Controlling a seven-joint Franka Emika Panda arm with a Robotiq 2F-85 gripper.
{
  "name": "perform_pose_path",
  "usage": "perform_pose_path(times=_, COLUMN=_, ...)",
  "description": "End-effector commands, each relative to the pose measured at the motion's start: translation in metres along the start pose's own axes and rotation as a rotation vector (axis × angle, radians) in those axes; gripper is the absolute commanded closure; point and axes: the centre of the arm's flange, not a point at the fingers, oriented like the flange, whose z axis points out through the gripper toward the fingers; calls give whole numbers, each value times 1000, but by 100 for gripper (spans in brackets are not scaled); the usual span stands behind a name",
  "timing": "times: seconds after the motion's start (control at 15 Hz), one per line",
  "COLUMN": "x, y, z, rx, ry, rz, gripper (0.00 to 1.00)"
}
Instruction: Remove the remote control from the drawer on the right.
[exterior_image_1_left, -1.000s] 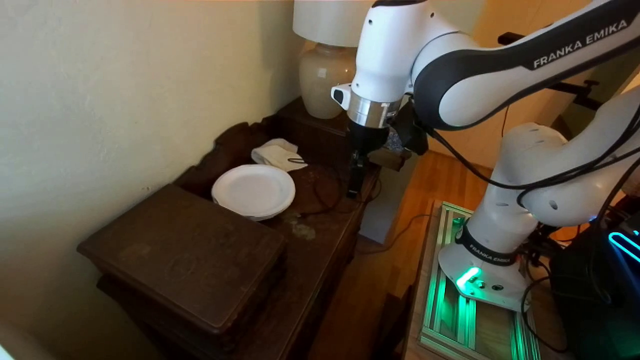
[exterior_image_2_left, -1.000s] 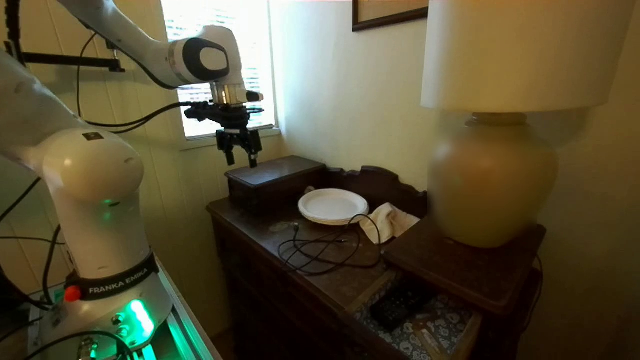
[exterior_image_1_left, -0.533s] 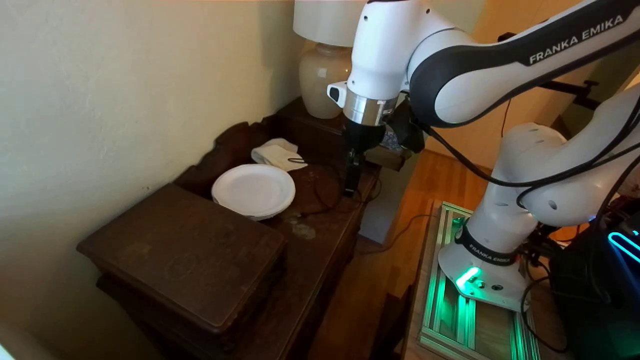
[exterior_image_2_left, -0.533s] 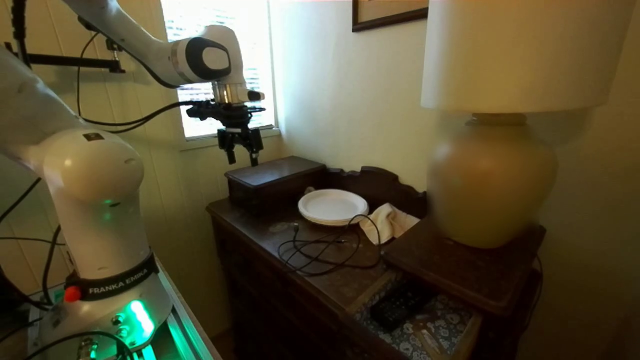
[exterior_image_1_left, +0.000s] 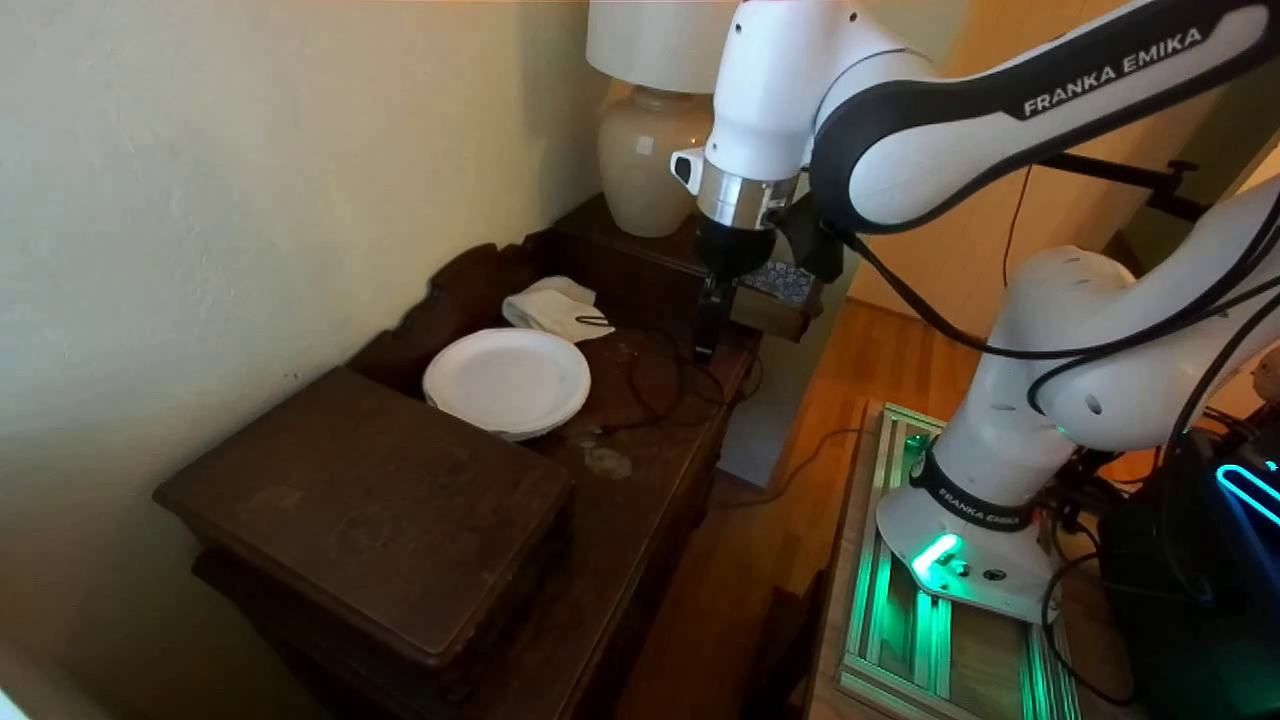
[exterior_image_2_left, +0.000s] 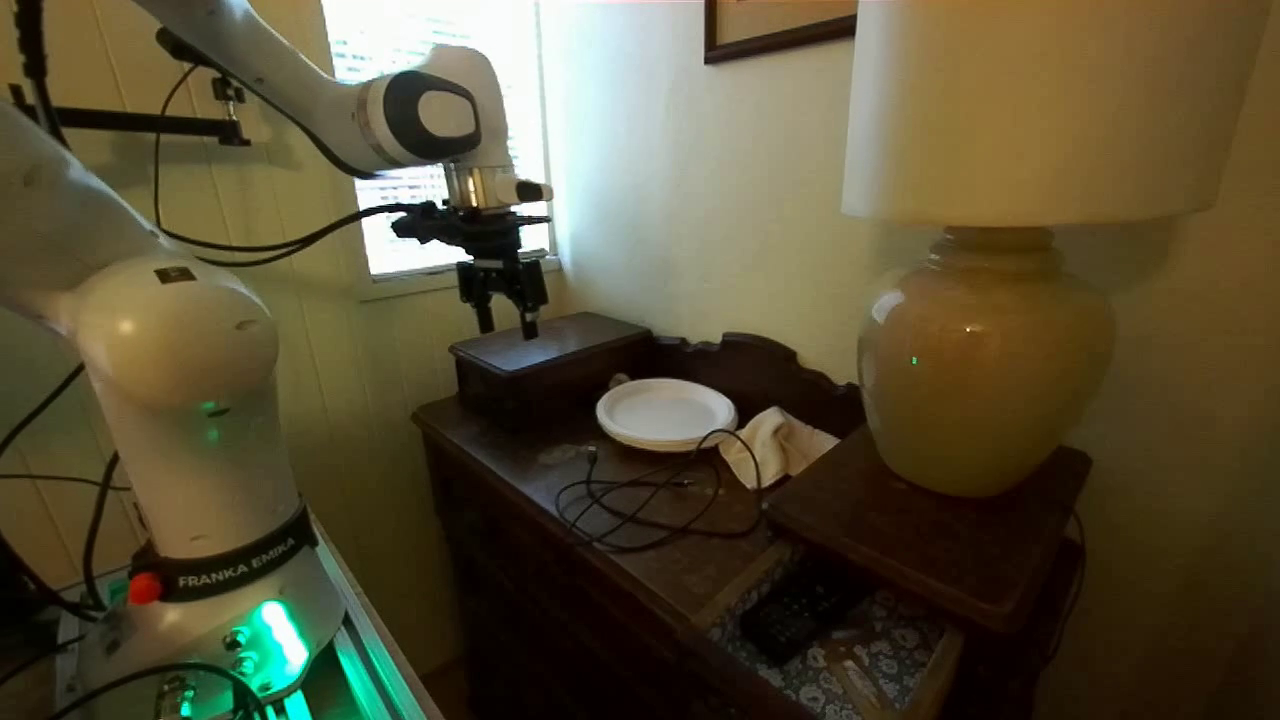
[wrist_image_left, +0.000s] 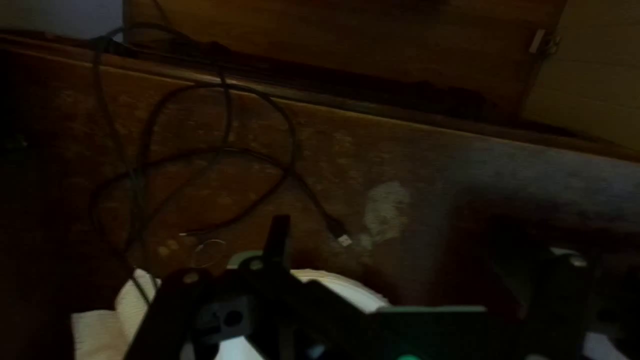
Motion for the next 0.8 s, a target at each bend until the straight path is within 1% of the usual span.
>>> perform_pose_path(times=0.0, x=-32, y=89, z=14, rx=-35, ry=29, rz=102, gripper=0)
perform_pose_path(times=0.13, x=-41, y=138, z=21, rx=-57, ry=20, rz=154, gripper=0)
perform_pose_path(times=0.33, x=-68, y=211, z=34, rx=-58, ry=36, rz=185, gripper=0)
perform_pose_path(times=0.47, x=-87, y=246, z=49, rx=-53, ry=53, rz=226, gripper=0)
perform_pose_path(times=0.6, x=-105, y=277, z=70, rx=-116, ry=51, rz=308, gripper=0)
perform_pose_path(times=0.67, x=-113, y=292, z=80, rx=-134, ry=50, rz=348, gripper=0)
perform_pose_path(times=0.73, x=-121, y=300, z=92, rx=-132, ry=39, rz=394, gripper=0)
